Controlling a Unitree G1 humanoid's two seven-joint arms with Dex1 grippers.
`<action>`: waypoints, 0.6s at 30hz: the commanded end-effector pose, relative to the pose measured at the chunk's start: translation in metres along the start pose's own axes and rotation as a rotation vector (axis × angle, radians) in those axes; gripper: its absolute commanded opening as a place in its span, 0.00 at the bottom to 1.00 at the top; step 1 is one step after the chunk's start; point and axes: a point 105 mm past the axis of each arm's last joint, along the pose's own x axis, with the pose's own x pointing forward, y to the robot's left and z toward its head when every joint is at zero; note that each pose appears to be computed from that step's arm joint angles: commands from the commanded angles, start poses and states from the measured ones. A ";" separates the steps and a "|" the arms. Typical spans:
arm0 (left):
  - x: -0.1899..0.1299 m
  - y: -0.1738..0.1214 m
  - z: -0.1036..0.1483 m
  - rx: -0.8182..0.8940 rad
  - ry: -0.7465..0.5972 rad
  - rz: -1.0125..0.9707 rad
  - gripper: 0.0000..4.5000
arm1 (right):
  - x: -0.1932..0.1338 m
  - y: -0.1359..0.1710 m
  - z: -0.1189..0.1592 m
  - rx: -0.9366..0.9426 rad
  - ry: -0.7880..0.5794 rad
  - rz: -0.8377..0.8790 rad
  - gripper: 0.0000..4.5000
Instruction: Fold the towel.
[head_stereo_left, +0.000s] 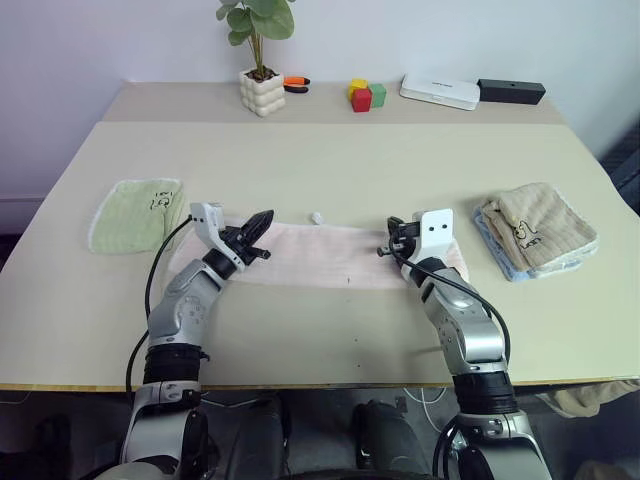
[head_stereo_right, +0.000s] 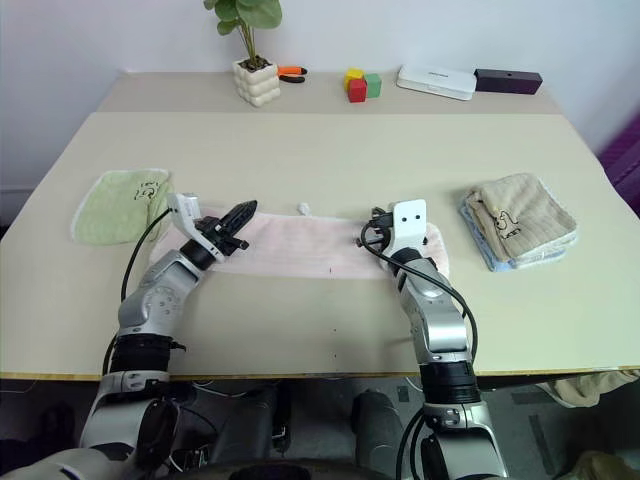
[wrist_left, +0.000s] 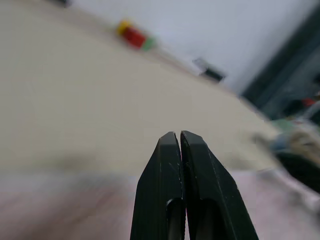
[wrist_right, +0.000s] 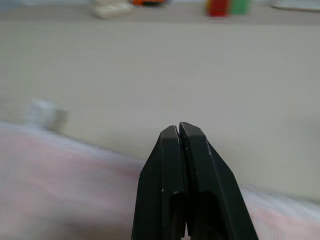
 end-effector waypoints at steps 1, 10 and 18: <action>-0.003 0.018 0.014 0.078 -0.017 0.071 0.02 | -0.003 -0.017 0.004 -0.036 -0.028 -0.068 0.00; -0.024 0.052 0.036 0.163 -0.025 0.178 0.02 | -0.006 -0.054 -0.005 -0.189 -0.014 -0.120 0.00; -0.027 0.007 0.035 0.215 0.004 -0.098 0.19 | -0.007 -0.051 0.037 0.019 -0.125 0.014 0.28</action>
